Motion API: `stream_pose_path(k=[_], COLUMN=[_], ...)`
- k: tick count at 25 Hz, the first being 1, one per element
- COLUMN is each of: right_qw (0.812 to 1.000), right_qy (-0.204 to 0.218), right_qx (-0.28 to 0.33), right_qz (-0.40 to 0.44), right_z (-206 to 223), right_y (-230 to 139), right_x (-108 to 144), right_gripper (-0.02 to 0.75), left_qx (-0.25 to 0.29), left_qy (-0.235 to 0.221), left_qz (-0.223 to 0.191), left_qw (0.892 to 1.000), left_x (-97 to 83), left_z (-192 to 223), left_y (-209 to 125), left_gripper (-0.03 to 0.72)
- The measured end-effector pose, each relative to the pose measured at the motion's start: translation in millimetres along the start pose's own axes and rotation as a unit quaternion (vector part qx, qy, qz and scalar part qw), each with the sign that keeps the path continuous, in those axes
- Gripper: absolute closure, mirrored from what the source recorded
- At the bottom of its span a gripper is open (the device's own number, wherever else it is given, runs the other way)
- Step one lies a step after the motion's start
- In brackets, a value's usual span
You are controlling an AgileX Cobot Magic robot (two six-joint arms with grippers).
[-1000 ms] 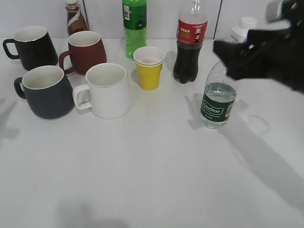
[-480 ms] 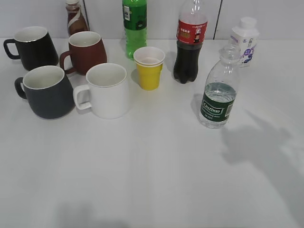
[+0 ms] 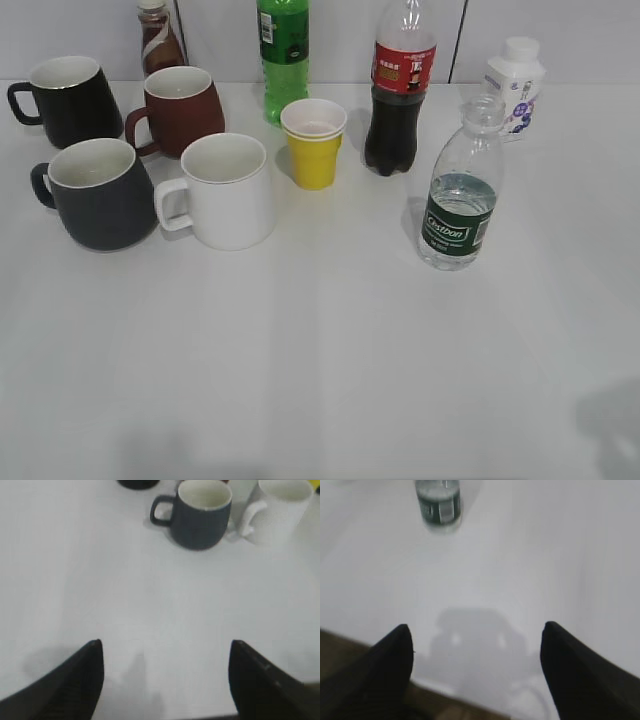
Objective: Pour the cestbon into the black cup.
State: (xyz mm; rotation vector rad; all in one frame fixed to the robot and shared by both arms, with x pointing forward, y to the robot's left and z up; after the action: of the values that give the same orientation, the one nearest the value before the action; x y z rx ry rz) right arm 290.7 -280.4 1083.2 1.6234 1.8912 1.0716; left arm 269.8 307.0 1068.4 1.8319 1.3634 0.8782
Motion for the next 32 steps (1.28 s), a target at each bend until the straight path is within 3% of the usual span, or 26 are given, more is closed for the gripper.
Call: stream_pose_path(k=[4, 9, 13, 22, 28, 32], right_qw=[1.0, 1.0, 1.0, 0.999, 0.999, 0.999], right_qy=[-0.003, -0.003, 0.007, 0.011, 0.011, -0.007], right_qx=[0.014, 0.015, -0.023, -0.033, -0.035, -0.038], right_qz=[0.003, 0.002, 0.001, 0.0, 0.0, 0.013], right_z=[-16, -11, -4, -3, -3, -3], right_y=[-21, -46, -46, -44, -44, -44], right_x=[-6, -12, -11, -10, -10, -11], right_gripper=[0.142, 0.142, 0.144, 0.162, 0.19, 0.206], left_qx=[0.022, -0.008, -0.037, -0.044, -0.045, -0.043], left_qy=[-0.006, -0.01, -0.012, -0.013, -0.013, 0.017], left_qz=[0.009, 0.016, 0.023, 0.027, 0.028, 0.01], left_qw=[1.0, 1.0, 0.999, 0.999, 0.999, 0.999], left_x=[-0.5, -0.5, -2.0, -2.3, -2.3, -1.9], left_z=[-8, -17, -12, -12, -12, -13], left_y=[-15, -22, -23, -22, -22, -23], left_gripper=[0.104, 0.104, 0.106, 0.207, 0.218, 0.231])
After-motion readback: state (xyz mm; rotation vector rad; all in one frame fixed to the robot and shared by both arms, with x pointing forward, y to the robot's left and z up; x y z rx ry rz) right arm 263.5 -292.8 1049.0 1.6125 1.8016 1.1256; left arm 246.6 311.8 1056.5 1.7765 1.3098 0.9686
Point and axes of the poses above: a point on each arm's last joint axis where the gripper is mounted, z pointing out along that axis toward the gripper, x along the wrist's bending axis when the last joint is at zero, y = z × x, the point moved 1 cm from there along z, pointing out along that axis toward the gripper, and after that the axes turned 13 degrees about z, right-handed, at the moved point
